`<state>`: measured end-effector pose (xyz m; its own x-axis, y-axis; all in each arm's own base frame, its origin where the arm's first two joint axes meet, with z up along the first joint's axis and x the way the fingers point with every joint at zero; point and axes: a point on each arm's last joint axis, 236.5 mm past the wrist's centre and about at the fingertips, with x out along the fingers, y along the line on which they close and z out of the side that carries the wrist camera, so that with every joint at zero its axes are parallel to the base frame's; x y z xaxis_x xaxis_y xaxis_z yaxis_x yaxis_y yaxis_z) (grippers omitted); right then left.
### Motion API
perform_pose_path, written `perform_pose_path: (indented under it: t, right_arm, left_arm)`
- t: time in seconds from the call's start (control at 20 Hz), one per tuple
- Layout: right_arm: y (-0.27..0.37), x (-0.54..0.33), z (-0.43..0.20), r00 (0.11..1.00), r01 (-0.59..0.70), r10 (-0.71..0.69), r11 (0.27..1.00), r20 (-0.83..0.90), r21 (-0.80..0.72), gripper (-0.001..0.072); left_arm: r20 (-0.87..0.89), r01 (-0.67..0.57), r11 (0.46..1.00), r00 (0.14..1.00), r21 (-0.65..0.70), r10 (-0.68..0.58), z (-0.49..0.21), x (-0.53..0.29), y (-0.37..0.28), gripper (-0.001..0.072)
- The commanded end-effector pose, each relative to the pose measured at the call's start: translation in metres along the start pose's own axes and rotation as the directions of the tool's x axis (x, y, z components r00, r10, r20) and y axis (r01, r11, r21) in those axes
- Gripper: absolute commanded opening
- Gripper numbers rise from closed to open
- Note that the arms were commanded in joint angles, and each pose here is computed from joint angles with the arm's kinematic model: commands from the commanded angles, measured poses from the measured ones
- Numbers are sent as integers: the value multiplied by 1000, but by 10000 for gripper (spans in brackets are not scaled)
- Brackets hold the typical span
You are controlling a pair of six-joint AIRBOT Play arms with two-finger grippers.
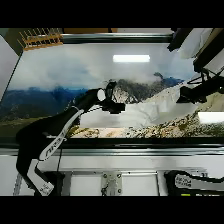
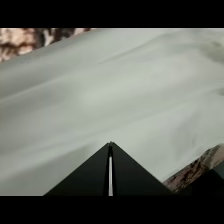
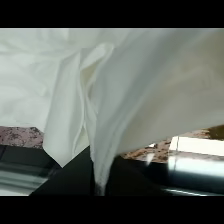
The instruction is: Fold the clothes and pants, and hang the long-sleeved shirts on hangers.
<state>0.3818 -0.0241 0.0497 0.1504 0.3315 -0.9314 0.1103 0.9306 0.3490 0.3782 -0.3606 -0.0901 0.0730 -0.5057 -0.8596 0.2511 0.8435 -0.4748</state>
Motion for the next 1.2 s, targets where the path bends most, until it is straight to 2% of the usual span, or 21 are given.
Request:
perform_pose_path:
  t: [0.0,0.3,0.6,0.95,1.15]
  right_arm:
    - [43,-22,6,1000,6,-5,997,19,-75,10]
    - [120,-37,9,998,-10,26,969,62,-246,10]
    - [156,-43,6,995,-22,52,945,82,-327,11]
    - [178,-37,-2,995,-38,67,932,68,-362,10]
    - [205,-29,-7,993,-55,93,913,74,-404,11]
  left_arm:
    - [-34,65,997,997,44,-64,2,35,-44,4]
    - [-63,136,986,989,99,-131,10,66,-89,4]
    - [-102,142,985,986,101,-132,10,78,-93,4]
    - [-26,135,991,991,24,-134,60,9,-55,4]
    - [16,-3,1000,1000,18,3,86,-51,12,4]
